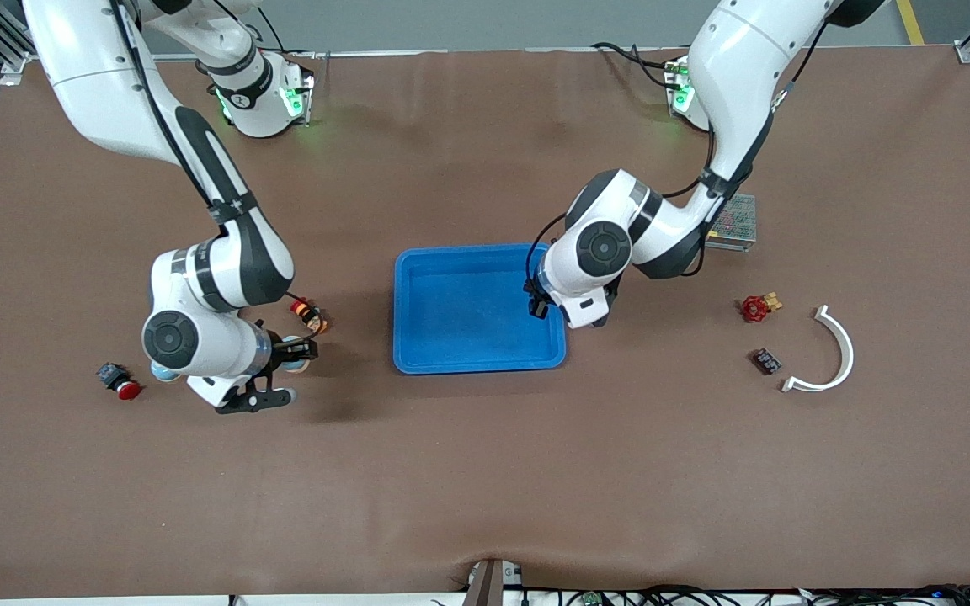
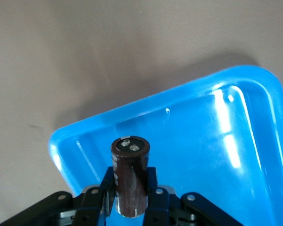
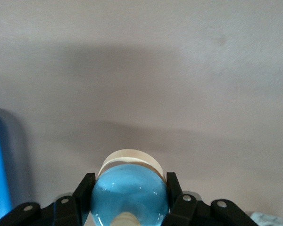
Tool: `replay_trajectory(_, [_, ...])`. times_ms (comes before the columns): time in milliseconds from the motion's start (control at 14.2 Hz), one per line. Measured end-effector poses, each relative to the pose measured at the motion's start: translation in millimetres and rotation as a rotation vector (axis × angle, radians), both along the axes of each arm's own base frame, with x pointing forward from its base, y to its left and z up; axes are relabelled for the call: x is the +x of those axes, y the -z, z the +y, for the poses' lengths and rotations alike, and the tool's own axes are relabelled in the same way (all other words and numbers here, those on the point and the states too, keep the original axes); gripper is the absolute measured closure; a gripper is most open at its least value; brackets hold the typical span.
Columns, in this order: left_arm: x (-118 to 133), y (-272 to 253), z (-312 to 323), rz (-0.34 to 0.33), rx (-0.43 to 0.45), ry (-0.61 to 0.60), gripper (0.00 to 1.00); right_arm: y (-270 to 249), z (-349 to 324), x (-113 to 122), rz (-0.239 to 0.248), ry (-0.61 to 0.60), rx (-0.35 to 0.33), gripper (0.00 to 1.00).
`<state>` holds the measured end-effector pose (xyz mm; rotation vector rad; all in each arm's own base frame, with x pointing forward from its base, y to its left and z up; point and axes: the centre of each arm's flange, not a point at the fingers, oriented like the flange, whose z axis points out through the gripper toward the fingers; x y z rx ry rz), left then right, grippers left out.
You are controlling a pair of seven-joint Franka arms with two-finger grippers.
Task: Place electrolytic capacitor and blue bell in tray
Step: 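Carry the capacitor and the bell over the blue tray and release both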
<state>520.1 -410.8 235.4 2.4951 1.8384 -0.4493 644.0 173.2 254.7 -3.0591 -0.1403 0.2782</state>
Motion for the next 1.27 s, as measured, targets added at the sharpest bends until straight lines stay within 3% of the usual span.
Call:
replay_trajectory(492, [-11,47,-7,0.051,0.019,-0.038,0.70,-19,116,-44,0.034,0.182,-0.025,0.35])
replay_trajectory(914, [-14,55,-9,0.089,0.003,-0.072,0.70,-19,209,-96,0.022,0.266,-0.055,0.35])
replay_trajectory(984, [-12,52,-9,0.084,-0.002,-0.075,0.65,-15,216,-101,0.018,0.273,-0.055,0.35])
replay_trajectory(1266, [6,19,-6,0.058,-0.015,-0.082,0.25,6,232,-123,-0.010,0.296,-0.040,0.35])
